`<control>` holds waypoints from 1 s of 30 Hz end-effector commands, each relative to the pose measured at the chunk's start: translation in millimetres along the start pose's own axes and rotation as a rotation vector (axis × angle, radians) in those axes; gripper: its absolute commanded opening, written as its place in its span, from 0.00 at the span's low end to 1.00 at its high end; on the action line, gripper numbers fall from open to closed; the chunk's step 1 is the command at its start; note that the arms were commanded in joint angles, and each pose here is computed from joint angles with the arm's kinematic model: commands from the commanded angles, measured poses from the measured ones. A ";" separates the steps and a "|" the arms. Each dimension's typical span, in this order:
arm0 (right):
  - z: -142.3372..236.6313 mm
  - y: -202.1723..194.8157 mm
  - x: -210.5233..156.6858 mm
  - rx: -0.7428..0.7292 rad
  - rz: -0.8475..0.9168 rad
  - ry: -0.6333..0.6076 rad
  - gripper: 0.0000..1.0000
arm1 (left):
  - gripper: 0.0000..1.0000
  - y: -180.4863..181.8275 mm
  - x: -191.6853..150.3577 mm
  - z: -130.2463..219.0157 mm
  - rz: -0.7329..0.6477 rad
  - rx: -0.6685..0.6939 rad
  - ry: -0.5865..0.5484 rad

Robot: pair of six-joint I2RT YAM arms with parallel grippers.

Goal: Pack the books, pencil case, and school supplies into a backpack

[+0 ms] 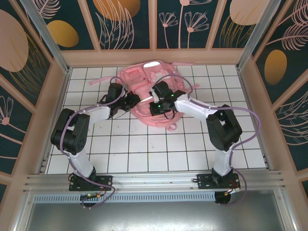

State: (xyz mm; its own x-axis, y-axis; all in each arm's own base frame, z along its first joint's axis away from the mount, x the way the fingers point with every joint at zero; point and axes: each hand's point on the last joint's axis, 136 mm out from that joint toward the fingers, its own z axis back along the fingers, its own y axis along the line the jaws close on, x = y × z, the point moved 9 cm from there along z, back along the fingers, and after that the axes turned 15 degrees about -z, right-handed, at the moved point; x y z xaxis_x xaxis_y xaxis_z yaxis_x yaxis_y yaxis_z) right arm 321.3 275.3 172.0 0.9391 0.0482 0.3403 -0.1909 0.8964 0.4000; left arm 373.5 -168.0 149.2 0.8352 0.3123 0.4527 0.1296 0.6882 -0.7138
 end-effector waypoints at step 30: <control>10.0 32.1 9.0 0.444 -0.117 0.053 0.00 | 0.49 -11.2 111.6 -23.4 -0.167 0.040 -0.127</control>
State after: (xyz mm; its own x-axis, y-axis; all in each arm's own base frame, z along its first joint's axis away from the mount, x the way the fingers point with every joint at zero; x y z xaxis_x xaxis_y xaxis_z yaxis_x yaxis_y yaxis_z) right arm 333.1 269.3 170.9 0.9607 -0.0131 0.2772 -0.1489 0.8186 0.5547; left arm 472.8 -152.5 172.0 0.7642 0.2632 0.5888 0.2002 0.7710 -0.6045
